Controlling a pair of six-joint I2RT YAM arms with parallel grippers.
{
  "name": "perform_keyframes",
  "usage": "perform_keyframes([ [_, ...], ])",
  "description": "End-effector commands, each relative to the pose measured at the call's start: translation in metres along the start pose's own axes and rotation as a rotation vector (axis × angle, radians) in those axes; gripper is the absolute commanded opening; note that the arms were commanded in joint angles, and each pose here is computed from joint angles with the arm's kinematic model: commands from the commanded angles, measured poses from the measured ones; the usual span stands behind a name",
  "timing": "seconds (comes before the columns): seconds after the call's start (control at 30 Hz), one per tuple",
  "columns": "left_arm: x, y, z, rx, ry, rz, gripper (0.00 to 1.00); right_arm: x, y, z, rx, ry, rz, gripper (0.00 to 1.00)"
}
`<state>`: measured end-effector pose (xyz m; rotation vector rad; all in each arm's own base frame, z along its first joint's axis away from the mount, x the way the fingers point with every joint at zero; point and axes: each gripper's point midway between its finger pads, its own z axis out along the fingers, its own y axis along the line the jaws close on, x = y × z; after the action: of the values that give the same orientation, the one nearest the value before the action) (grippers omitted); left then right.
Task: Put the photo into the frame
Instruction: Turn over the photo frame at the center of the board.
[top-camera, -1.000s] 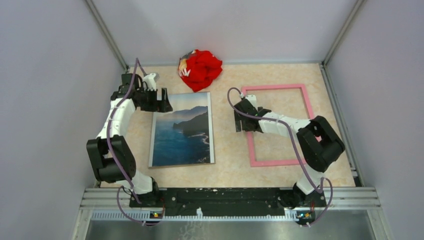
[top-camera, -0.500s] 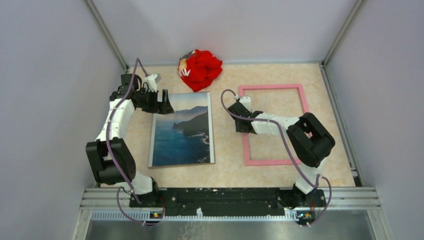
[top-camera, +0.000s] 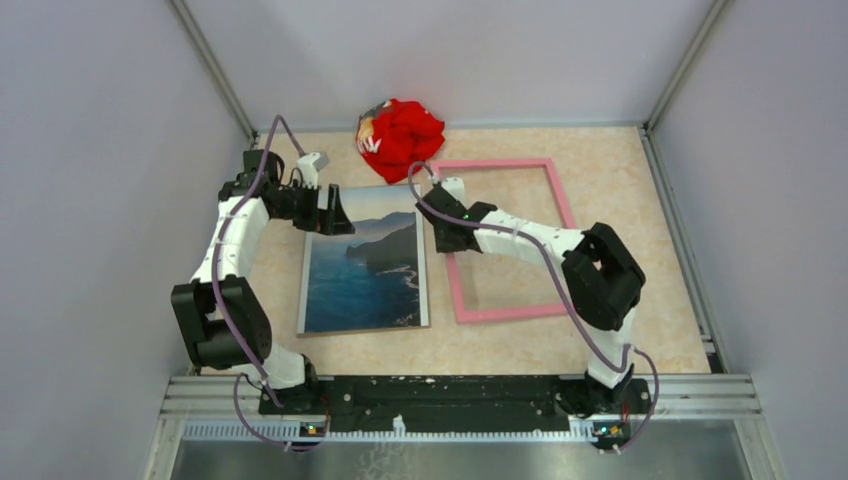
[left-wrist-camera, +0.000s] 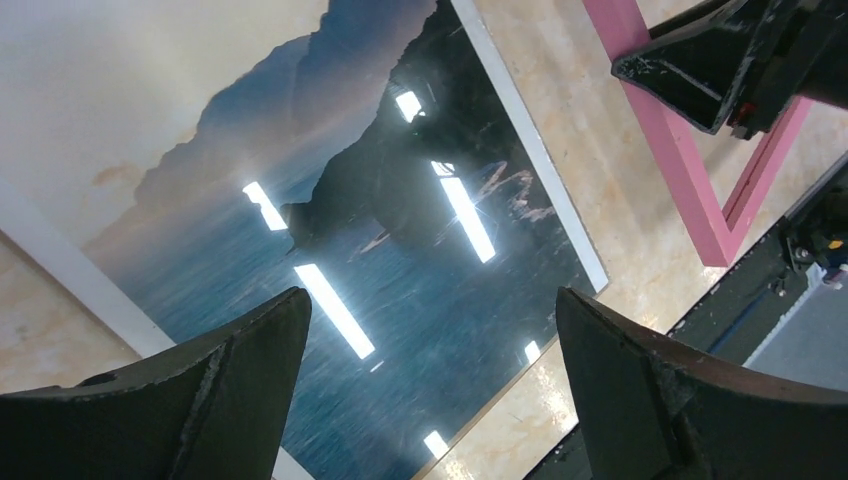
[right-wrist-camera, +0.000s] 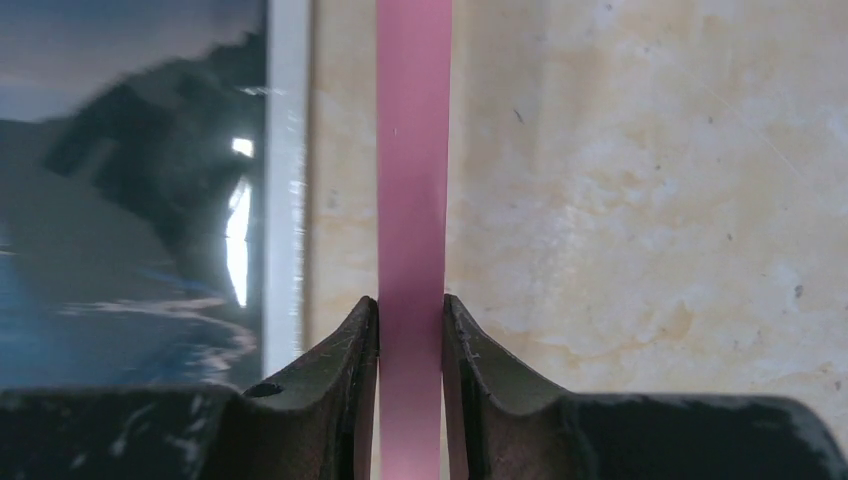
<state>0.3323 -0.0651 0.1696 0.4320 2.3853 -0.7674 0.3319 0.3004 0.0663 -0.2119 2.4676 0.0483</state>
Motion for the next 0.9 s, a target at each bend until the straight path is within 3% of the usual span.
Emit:
perform_keyframes([
  [0.0,-0.008,-0.017,-0.005,0.075,-0.035,0.028,0.98,-0.076,0.025,-0.067,-0.145,-0.149,0.157,0.10],
  [0.27,-0.019,-0.040,-0.013,0.155,-0.086,0.037,0.98,-0.141,0.079,-0.159,-0.508,-0.206,0.316,0.11],
  [0.47,-0.035,-0.060,-0.021,0.155,-0.151,0.061,0.98,-0.170,0.092,-0.220,-0.717,-0.249,0.421,0.13],
  [0.73,-0.046,-0.081,-0.025,0.153,-0.173,0.119,0.98,-0.185,0.090,-0.254,-1.034,-0.226,0.631,0.15],
  [0.87,-0.046,-0.090,-0.025,0.157,-0.172,0.132,0.98,-0.187,0.084,-0.255,-1.089,-0.215,0.678,0.15],
])
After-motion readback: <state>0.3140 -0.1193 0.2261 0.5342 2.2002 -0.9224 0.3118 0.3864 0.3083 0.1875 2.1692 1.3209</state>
